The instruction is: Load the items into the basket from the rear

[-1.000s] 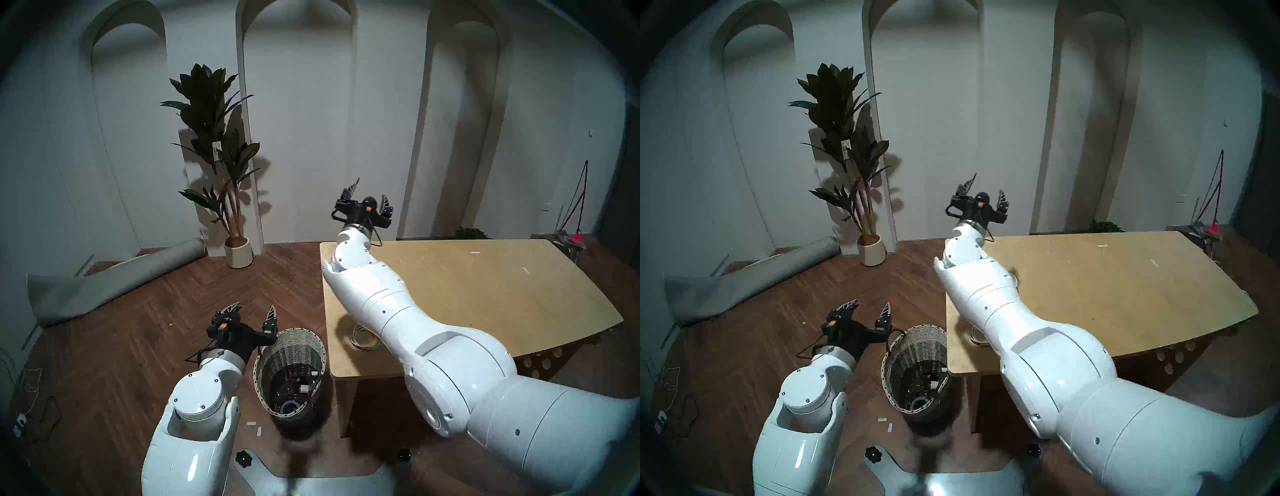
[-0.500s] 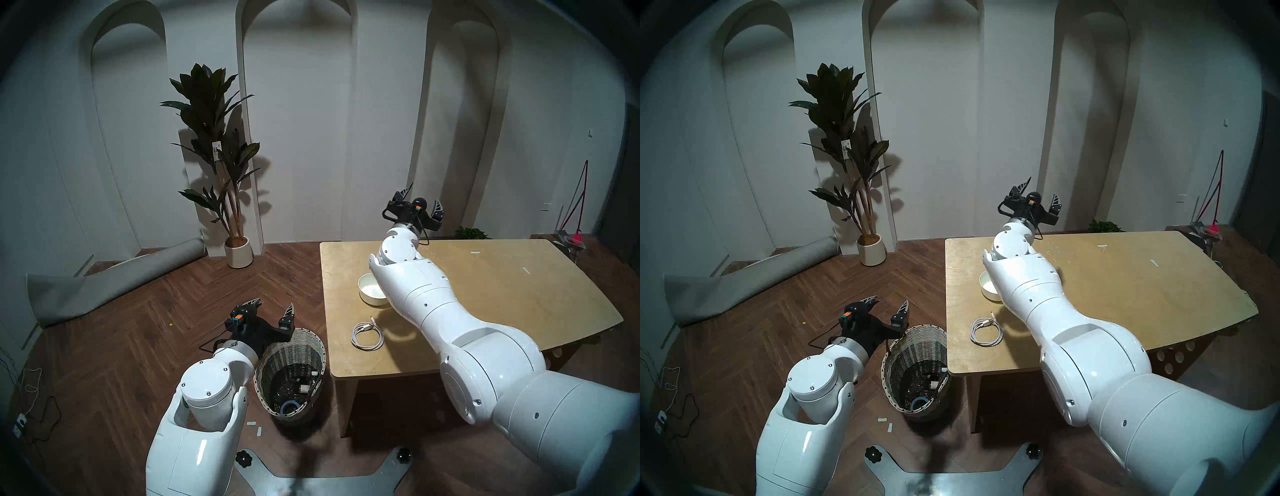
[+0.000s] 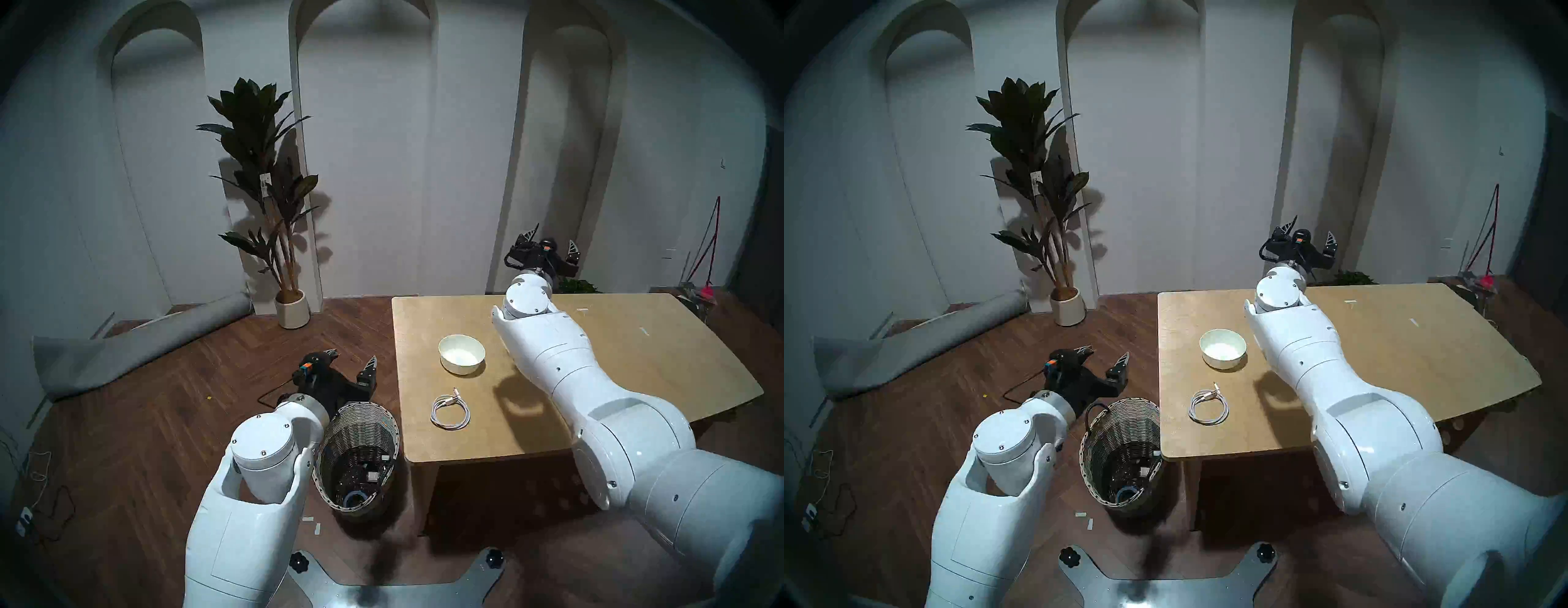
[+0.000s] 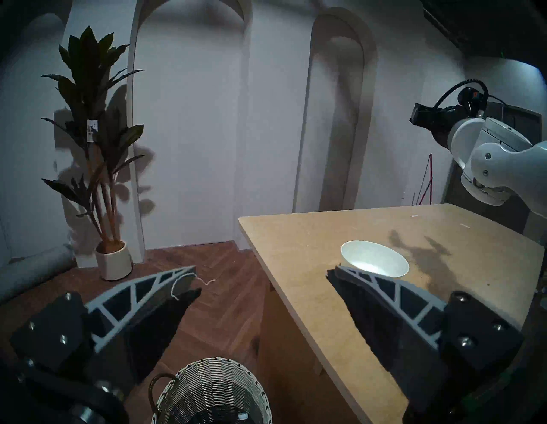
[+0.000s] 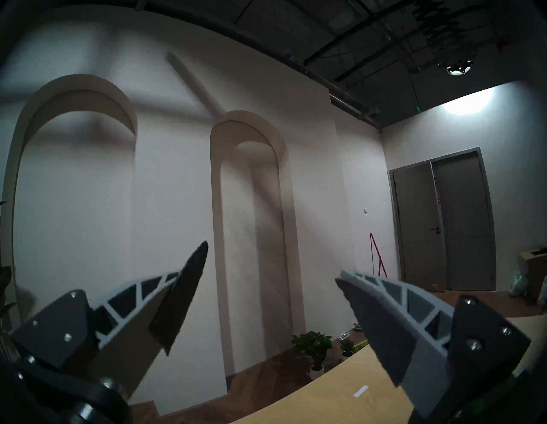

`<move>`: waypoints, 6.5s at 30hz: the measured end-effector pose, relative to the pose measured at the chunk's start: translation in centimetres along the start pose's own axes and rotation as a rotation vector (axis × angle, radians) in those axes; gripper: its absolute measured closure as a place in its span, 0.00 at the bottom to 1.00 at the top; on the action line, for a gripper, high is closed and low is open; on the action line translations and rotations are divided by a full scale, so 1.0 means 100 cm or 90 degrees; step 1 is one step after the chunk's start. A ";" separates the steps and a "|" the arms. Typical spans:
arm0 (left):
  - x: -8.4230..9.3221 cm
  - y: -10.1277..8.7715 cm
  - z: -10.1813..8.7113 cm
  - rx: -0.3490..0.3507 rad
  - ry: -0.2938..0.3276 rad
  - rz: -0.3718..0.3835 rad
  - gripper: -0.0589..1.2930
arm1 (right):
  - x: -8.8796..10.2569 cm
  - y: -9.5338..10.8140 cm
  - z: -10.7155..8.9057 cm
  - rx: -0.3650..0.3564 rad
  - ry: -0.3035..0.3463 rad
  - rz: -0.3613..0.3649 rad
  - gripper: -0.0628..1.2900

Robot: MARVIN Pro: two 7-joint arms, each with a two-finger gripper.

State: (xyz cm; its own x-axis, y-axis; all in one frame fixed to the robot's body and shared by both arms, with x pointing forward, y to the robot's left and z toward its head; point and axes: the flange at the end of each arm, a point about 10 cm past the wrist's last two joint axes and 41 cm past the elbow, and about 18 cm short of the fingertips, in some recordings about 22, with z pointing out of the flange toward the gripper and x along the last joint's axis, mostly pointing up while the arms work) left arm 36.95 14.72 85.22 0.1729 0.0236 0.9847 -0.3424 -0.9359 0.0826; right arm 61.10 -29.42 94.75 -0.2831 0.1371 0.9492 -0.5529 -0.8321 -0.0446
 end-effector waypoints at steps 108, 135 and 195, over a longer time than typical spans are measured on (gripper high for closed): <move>-0.029 0.098 0.113 -0.207 -0.461 0.287 0.04 | -0.038 0.236 -0.045 0.766 -0.337 -0.249 0.05; -0.022 0.125 0.139 -0.331 -0.554 0.458 0.49 | 0.013 0.275 -0.061 1.000 -0.421 -0.085 0.05; 0.055 -0.131 0.139 -0.219 -0.485 0.297 0.98 | 0.052 0.195 -0.096 1.120 -0.453 -0.007 0.05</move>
State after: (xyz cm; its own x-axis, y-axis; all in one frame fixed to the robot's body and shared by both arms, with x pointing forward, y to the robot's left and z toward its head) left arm 55.24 22.25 87.40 0.4625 -0.6746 0.5753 -0.7609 -0.6351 -0.1331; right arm 41.38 -39.76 95.83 0.2992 0.3108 0.9021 0.8935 -0.4230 -0.1506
